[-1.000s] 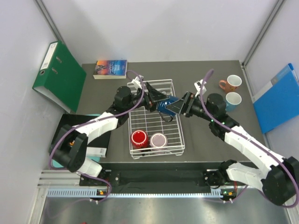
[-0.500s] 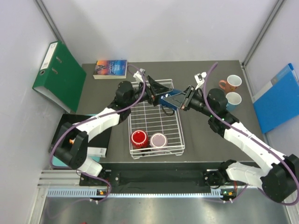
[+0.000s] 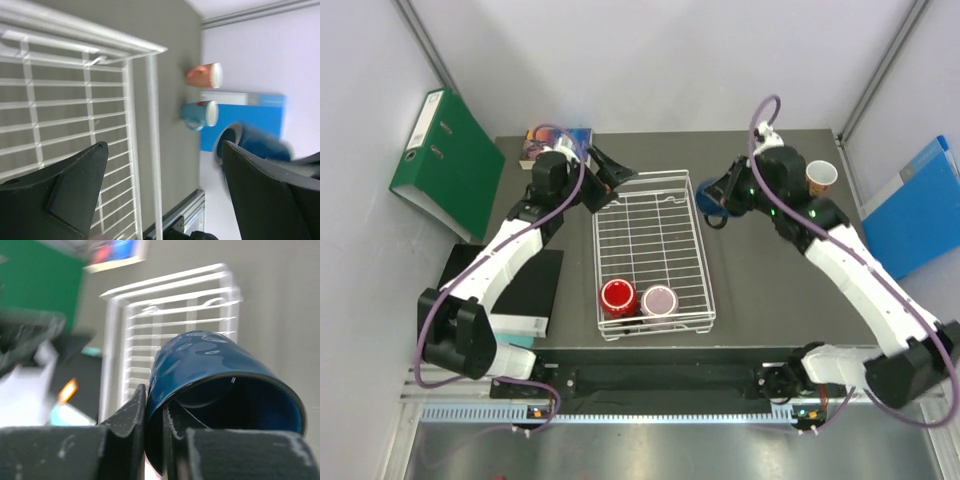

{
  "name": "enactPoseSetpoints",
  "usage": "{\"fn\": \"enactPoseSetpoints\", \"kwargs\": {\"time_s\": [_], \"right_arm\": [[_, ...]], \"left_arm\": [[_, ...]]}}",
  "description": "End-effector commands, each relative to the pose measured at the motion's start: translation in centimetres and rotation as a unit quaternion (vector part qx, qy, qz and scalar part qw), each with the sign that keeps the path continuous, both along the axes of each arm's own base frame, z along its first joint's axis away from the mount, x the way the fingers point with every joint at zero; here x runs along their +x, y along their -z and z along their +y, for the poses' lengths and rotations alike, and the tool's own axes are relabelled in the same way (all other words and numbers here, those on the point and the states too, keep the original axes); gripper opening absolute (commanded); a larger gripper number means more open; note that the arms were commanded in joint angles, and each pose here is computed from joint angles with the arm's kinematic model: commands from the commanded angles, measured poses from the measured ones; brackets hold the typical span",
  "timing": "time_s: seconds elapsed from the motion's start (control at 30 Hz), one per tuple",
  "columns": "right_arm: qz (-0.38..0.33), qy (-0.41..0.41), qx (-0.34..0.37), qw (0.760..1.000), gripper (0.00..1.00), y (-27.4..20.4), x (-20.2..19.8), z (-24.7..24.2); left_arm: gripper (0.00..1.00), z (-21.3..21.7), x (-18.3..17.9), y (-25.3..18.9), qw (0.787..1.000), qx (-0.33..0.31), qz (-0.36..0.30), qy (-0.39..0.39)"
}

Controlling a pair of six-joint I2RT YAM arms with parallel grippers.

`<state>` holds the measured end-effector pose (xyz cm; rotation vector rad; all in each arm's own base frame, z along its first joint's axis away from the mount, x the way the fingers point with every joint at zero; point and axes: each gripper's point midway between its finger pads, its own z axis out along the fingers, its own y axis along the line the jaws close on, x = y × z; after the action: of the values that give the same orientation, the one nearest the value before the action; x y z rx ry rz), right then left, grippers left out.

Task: Unload the cups from the dish rack

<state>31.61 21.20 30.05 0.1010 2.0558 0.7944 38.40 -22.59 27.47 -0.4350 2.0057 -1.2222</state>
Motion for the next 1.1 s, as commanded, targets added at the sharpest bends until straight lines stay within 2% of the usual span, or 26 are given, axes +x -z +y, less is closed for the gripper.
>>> {"fn": "enactPoseSetpoints", "kwargs": {"time_s": [0.0,0.03,0.07,0.1,0.17,0.2,0.23,0.27,0.3,0.33,0.37,0.63,1.07], "right_arm": [[0.003,0.107,-0.043,0.993,0.00,-3.1,6.6,-3.9],[0.039,0.119,-0.068,0.990,0.00,-1.7,7.1,-4.5],[0.066,0.147,-0.109,0.981,0.00,0.7,9.4,-5.2],[0.043,0.162,-0.111,0.980,0.00,-1.8,11.0,-5.3],[0.092,0.186,-0.170,0.963,0.00,1.8,13.4,-6.2],[0.078,0.195,-0.161,0.964,0.00,0.1,14.7,-6.4],[0.083,0.197,-0.165,0.963,0.00,0.5,15.6,-6.4],[0.115,0.195,-0.185,0.956,0.00,3.5,16.8,-6.4],[0.107,0.206,-0.177,0.957,0.00,2.6,18.1,-6.9],[0.135,0.202,-0.189,0.951,0.00,5.3,19.0,-6.9],[0.133,0.211,-0.186,0.951,0.00,5.2,19.9,-7.4],[0.188,0.216,-0.220,0.933,0.00,13.2,22.0,-8.9],[0.236,0.222,-0.250,0.912,0.00,20.0,23.3,-10.1]], "left_arm": [[0.99,1.7,-0.9,4.5,0.993,0.064,0.085,-0.048],[0.99,1.8,-0.9,5.3,0.991,0.071,0.099,-0.048],[0.99,2.2,-1.5,6.5,0.987,0.085,0.126,-0.053],[0.99,2.6,-1.5,7.1,0.984,0.095,0.137,-0.062],[0.99,3.1,-2.2,8.5,0.977,0.114,0.167,-0.068],[0.99,3.4,-2.4,9.0,0.974,0.121,0.176,-0.072],[0.99,3.5,-2.5,9.3,0.973,0.124,0.182,-0.072],[0.98,3.5,-2.7,9.8,0.971,0.126,0.190,-0.072],[0.98,3.8,-3.1,10.1,0.968,0.131,0.201,-0.073],[0.98,3.8,-3.3,10.3,0.967,0.134,0.205,-0.073],[0.97,3.8,-3.4,10.3,0.967,0.135,0.203,-0.071],[0.97,5.3,-4.2,10.2,0.963,0.175,0.191,-0.080],[0.95,5.8,-4.2,11.8,0.955,0.198,0.206,-0.082]]}}
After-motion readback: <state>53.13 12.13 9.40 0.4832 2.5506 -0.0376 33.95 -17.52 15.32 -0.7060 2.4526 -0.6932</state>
